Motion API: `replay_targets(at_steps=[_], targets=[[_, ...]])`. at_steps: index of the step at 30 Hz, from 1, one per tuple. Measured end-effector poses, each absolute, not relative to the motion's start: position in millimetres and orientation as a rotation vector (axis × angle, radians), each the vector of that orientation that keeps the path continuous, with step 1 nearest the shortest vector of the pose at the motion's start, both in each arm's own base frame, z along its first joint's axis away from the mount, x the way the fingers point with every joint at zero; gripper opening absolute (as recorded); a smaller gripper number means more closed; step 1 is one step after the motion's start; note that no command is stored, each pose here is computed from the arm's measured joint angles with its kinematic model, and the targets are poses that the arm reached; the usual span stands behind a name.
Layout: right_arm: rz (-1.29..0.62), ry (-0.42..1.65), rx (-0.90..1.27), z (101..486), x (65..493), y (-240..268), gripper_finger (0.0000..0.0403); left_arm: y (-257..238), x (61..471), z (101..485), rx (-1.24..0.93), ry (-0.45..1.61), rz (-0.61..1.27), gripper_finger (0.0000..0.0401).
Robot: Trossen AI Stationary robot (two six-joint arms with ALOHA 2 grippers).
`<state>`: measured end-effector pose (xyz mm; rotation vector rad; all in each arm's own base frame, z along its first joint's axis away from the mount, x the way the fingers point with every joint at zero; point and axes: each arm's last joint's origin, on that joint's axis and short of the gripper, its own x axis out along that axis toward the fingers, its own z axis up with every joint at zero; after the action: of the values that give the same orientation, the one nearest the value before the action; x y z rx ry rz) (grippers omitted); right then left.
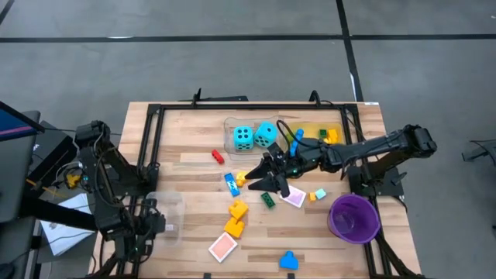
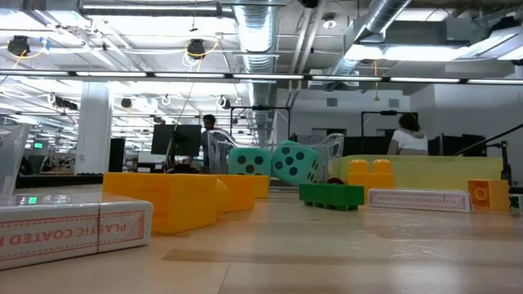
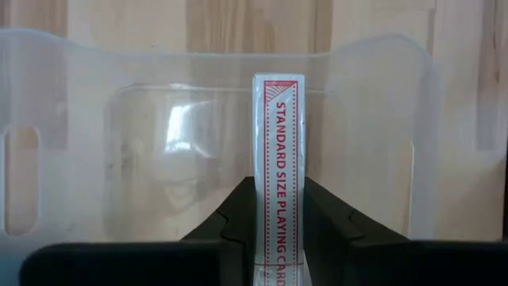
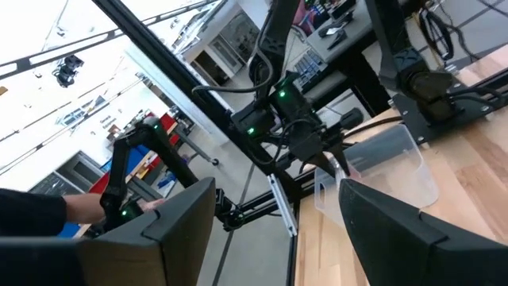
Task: Pick & Place Toys
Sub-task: Put the pink deck of cards into the white transparent bin
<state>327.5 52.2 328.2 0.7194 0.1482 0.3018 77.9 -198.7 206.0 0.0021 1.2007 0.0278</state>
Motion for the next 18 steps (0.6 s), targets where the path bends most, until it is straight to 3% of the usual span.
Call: replay_targets(at_steps=[18], targets=[[0.301, 0.147, 0.719, 328, 328, 52, 0.026, -200, 78, 189, -0.071, 1.198, 0.0, 0.006]])
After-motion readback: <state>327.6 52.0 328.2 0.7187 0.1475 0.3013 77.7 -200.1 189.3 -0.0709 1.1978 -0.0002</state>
